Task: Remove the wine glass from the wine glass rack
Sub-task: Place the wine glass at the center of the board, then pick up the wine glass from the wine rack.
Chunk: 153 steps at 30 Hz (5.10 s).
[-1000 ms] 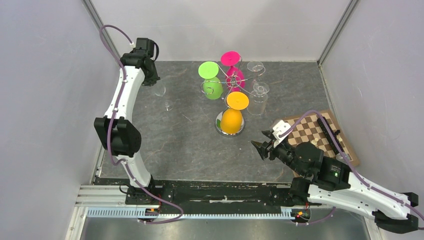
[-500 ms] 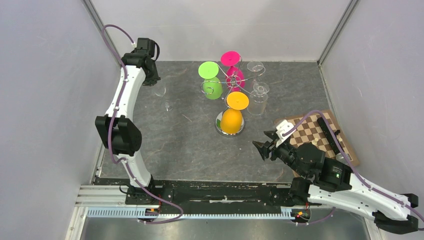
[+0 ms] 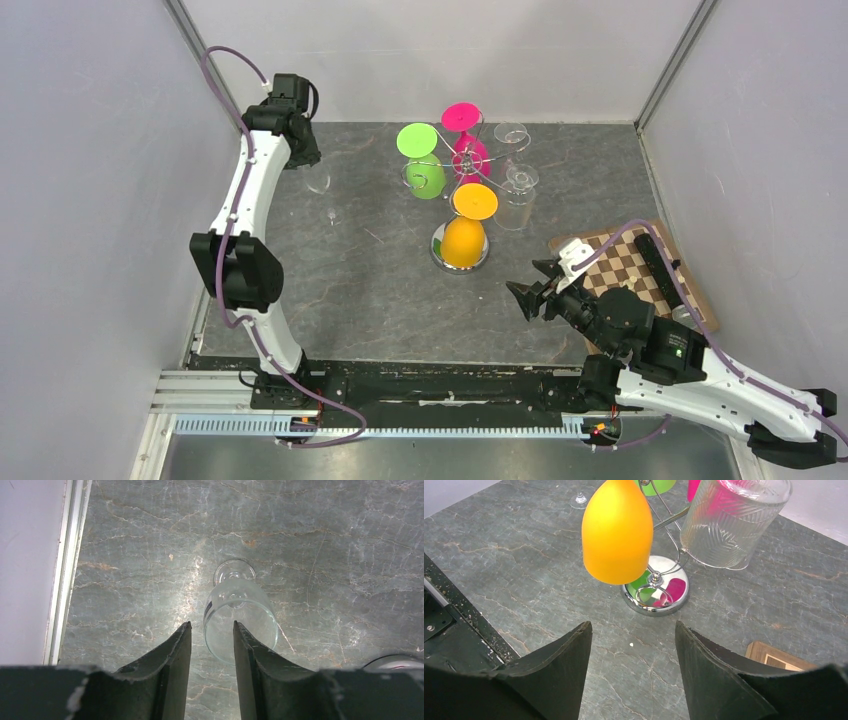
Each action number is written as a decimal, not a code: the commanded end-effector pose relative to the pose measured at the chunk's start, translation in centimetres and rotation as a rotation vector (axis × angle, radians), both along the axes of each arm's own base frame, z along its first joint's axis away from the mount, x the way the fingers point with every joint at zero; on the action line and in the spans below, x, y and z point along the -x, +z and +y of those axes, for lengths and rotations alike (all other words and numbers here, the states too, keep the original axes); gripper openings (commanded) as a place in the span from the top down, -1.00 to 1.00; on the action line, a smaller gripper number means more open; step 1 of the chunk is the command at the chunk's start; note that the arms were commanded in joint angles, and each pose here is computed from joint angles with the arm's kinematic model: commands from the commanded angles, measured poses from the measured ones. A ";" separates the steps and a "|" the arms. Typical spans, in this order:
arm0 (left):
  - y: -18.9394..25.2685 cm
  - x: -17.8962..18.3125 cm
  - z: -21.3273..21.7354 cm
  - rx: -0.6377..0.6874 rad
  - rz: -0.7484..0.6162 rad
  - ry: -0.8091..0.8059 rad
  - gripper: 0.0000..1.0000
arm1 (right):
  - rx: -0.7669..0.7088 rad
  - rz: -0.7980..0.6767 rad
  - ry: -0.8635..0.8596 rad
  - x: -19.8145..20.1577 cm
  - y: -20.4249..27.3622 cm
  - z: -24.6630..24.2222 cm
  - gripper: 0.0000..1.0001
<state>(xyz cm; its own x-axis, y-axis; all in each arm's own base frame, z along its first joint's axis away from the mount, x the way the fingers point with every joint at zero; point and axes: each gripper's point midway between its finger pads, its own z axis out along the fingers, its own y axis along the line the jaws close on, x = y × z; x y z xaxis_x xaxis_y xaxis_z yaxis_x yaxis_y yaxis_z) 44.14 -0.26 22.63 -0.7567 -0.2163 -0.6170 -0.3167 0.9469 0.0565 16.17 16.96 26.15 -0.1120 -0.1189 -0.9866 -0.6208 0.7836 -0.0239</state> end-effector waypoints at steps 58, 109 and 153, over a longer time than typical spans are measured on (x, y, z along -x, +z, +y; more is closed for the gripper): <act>14.5 7.2 -22.8 1.093 -0.289 -0.532 -0.12 | 0.033 0.170 -0.159 -0.1 1.1 -2.3 -0.70; 18.0 8.0 -22.9 1.195 -0.347 -0.513 0.95 | 0.002 0.166 -0.173 -0.3 1.1 -2.1 -0.68; 18.5 6.5 -26.3 1.230 -0.300 -0.663 0.95 | -0.029 0.178 -0.212 -0.2 0.5 -3.1 -0.68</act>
